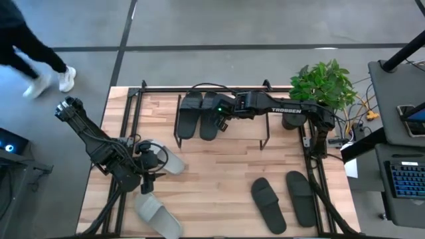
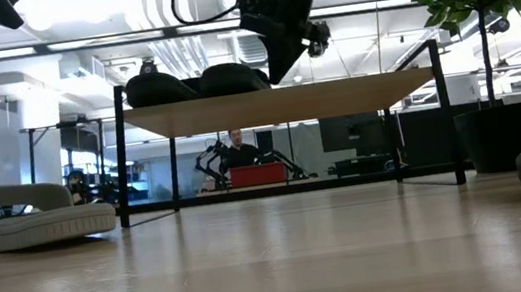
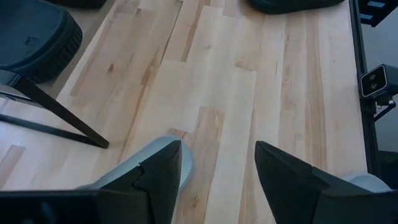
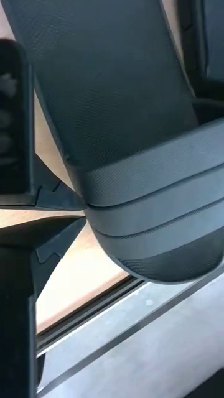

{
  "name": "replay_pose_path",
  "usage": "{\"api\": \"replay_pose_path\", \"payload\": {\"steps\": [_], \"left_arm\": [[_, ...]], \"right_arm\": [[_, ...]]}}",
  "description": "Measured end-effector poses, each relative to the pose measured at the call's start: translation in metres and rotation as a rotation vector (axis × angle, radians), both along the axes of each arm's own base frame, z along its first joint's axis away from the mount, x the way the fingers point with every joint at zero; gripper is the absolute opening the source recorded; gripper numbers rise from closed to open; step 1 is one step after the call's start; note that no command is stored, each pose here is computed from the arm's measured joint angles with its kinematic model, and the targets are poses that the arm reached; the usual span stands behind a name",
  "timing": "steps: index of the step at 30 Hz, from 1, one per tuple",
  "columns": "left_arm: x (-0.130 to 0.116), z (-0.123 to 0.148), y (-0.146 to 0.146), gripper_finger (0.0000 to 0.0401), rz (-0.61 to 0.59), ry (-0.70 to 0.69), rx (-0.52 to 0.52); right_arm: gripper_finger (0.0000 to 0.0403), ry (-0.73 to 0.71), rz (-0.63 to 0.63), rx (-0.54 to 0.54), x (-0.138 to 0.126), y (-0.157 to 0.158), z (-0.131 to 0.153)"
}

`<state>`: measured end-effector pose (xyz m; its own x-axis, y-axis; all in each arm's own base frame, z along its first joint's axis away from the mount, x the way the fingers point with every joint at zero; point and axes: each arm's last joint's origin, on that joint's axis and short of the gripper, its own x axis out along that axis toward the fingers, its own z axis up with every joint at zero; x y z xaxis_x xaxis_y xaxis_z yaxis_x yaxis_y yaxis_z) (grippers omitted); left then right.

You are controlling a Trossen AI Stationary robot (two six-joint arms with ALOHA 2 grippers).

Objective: Pick and place slides into the shelf
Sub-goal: Put the black slipper on the shelf

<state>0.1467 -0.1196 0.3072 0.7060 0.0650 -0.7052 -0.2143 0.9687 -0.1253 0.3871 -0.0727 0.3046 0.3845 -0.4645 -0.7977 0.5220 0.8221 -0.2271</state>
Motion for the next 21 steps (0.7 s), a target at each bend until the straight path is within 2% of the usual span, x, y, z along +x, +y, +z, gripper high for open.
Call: {"api": "replay_pose_path", "payload": {"steps": [6,12,14,17,21], "left_arm": [[0.0,0.0,0.0,0.0189,0.0,-0.001,-0.001],[0.0,0.0,0.0,0.0189,0.016,-0.002,-0.016],[0.0,0.0,0.0,0.0189,0.015,-0.001,-0.015],[0.0,0.0,0.0,0.0189,0.011,-0.003,-0.006],[0.0,0.0,0.0,0.0189,0.003,-0.011,0.021]], "right_arm": [[0.0018,-0.013,-0.023,0.005,0.001,-0.001,-0.001],[0.0018,0.119,-0.142,0.093,-0.022,0.011,0.004],[0.0018,0.143,-0.143,0.178,-0.029,0.024,0.012],[0.0018,0.148,-0.073,0.335,-0.036,0.056,0.028],[0.0018,0.164,-0.015,0.387,-0.045,0.104,0.04]]}}
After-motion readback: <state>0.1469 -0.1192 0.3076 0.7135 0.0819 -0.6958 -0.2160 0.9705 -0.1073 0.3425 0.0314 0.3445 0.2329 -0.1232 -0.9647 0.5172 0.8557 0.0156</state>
